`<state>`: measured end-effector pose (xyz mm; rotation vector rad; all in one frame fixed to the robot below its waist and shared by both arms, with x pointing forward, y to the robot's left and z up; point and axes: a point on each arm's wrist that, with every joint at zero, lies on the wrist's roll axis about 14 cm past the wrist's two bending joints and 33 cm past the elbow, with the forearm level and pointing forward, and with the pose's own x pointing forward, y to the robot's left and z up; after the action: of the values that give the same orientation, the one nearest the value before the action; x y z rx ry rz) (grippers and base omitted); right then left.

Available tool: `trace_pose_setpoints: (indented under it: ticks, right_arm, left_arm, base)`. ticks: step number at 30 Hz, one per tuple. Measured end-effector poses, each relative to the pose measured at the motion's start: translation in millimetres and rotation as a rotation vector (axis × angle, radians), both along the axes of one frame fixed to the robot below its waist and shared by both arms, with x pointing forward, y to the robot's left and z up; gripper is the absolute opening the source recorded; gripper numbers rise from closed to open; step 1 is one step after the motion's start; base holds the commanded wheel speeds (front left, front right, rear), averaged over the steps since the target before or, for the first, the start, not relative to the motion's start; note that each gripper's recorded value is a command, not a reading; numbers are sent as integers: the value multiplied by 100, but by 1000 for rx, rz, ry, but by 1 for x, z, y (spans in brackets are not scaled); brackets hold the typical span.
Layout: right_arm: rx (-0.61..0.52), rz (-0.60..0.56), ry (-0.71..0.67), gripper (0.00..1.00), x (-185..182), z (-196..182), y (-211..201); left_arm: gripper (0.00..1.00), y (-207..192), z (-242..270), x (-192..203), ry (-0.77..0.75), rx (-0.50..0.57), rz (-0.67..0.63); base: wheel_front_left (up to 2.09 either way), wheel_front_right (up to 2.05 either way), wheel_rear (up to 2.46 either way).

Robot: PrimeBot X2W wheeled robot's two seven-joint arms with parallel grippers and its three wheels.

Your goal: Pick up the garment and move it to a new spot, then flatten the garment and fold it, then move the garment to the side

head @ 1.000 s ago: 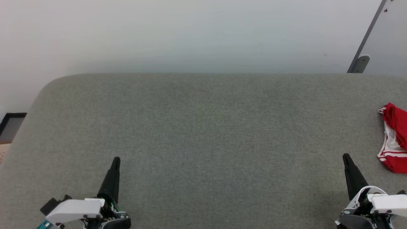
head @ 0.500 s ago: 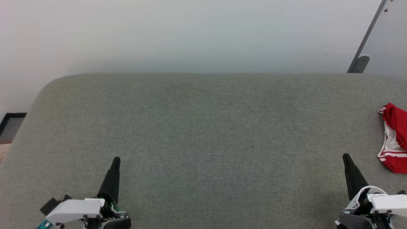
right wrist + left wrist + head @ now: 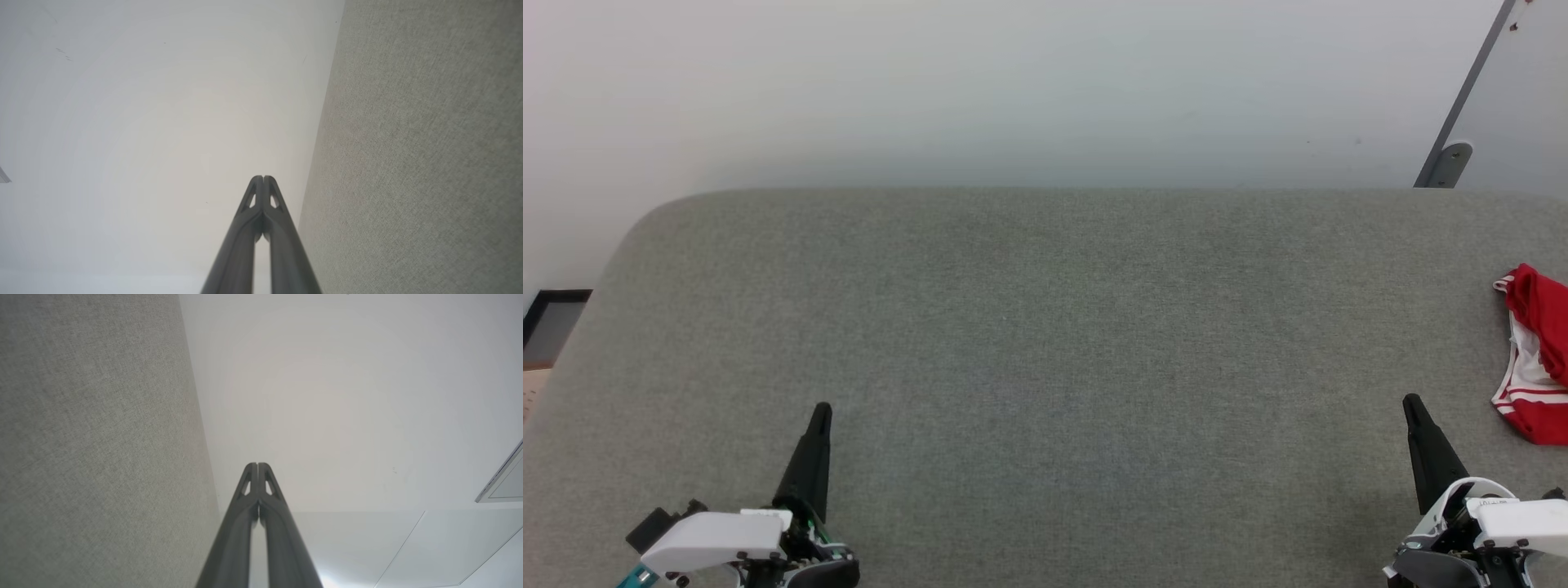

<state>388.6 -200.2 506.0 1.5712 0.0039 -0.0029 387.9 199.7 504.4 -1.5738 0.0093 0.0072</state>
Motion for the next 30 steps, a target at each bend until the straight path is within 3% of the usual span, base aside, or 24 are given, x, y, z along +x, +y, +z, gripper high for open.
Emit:
trace_pose_setpoints:
  ticks: [30]
  right_arm:
    - [0, 0, 0, 0, 0, 0, 0]
  left_arm:
    - [0, 0, 0, 0, 0, 0, 0]
  base:
    - [0, 0, 0]
